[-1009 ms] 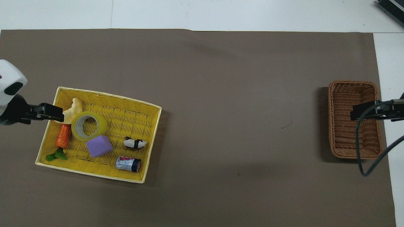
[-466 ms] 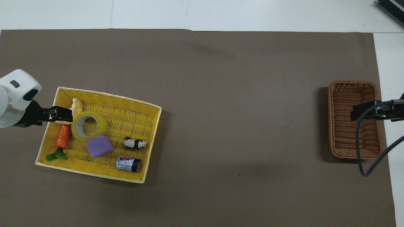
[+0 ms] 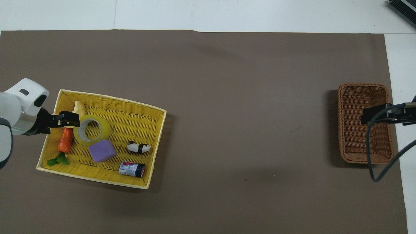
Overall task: Move tape to another basket
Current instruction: 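Move the left gripper over the yellow tape roll in the yellow basket, then lower the left gripper and grasp the rim of the yellow tape roll, then lift the tape with the left gripper while the right gripper reaches toward it, then grasp the tape with the right gripper while the left gripper releases it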
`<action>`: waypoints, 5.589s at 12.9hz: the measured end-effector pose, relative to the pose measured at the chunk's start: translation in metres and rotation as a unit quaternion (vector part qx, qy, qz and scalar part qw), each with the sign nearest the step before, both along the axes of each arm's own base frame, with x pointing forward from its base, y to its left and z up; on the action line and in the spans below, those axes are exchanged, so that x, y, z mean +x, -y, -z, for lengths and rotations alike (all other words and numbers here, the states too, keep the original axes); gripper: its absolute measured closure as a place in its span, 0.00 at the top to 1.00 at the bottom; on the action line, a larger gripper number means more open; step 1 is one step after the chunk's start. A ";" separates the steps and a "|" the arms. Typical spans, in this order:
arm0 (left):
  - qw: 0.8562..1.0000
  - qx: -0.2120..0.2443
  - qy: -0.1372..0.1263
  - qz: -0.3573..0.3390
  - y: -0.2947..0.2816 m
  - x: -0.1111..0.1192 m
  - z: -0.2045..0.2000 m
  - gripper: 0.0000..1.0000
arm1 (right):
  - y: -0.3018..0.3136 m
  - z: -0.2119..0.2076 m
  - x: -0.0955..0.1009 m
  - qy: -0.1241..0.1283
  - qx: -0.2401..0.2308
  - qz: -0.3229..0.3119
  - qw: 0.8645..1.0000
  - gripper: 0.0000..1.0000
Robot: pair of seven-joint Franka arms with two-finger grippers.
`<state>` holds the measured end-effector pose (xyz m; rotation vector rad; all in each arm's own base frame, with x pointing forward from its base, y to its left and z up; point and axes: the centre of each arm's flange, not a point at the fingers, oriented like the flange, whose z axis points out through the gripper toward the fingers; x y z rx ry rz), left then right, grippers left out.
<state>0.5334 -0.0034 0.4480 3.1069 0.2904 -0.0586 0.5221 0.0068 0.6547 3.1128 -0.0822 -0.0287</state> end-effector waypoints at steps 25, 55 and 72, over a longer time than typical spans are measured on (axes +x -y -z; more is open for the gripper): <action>1.000 0.003 -0.023 -0.009 -0.011 0.033 0.084 0.22 | 0.001 0.000 0.000 0.000 0.000 0.001 1.000 1.00; 0.985 -0.164 -0.049 0.029 0.320 -0.022 -0.068 0.22 | -0.216 0.111 0.021 -0.013 0.366 -0.006 0.931 1.00; 0.937 -0.347 -0.008 0.028 0.376 -0.057 -0.094 0.54 | -0.183 0.137 0.020 -0.013 0.406 -0.027 0.914 0.01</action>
